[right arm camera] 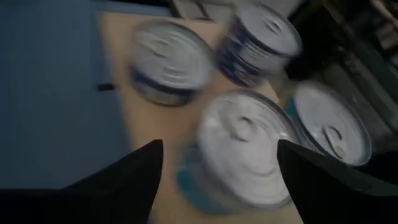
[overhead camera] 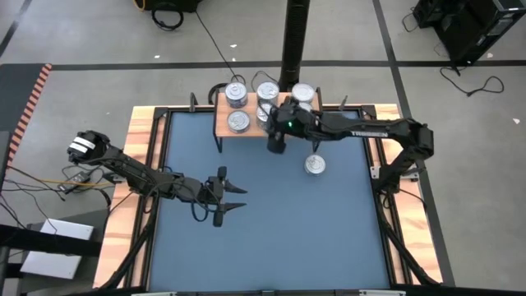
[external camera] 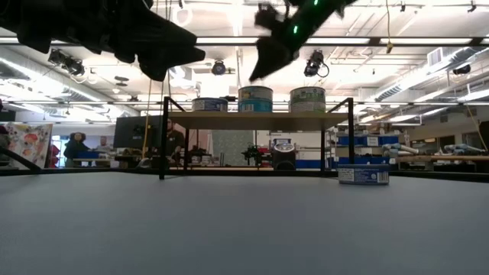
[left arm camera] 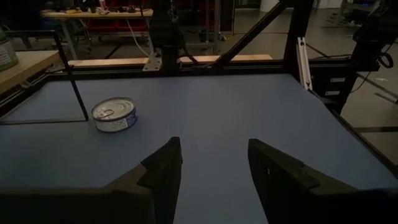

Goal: Stack canned seafood by type on shelf
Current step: Stack the blue tuna can on top of the blue tuna can on the shelf

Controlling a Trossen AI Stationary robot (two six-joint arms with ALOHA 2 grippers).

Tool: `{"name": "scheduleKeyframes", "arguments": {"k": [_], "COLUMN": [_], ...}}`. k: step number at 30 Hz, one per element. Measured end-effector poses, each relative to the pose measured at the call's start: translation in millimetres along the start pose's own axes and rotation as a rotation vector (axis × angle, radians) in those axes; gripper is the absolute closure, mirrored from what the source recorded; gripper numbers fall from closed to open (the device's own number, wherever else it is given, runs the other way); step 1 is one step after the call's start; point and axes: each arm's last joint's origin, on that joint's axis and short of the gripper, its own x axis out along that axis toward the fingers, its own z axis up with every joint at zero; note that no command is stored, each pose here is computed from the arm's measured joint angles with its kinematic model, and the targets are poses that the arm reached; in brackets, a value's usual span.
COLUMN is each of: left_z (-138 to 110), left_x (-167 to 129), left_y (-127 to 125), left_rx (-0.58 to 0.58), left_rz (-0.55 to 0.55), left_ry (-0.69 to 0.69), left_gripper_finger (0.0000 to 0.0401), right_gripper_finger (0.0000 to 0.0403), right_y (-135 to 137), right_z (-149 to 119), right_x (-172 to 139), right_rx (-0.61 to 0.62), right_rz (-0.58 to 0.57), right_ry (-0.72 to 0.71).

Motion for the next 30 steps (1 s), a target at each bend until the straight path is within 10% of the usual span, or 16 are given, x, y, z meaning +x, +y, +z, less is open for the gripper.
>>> {"name": "scheduleKeyframes", "arguments": {"k": [5, 13, 30], "left_z": [-2.2, -4.4, -5.4], "left_x": [0.0, -0.1, -0.3], "left_y": [0.1, 0.2, -1.0], "left_rx": [0.007, 0.016, 0.045], "left_rz": [0.001, 0.002, -0.032], "left_ry": [0.022, 0.044, 0.055], "left_gripper_finger": [0.0213, 0.0238, 0.0336], "right_gripper_finger": [0.014, 0.0385, 0.04], "right_y": [26.8, 66.8, 100.4], "right_z": [9.3, -9.1, -148.7], "right_x": [-42.5, -93.7, -81.9], "right_rx": [-0.097, -0.079, 0.139], "right_rz": [0.054, 0.132, -0.019], "right_ry": [0.008, 0.161, 0.511]}}
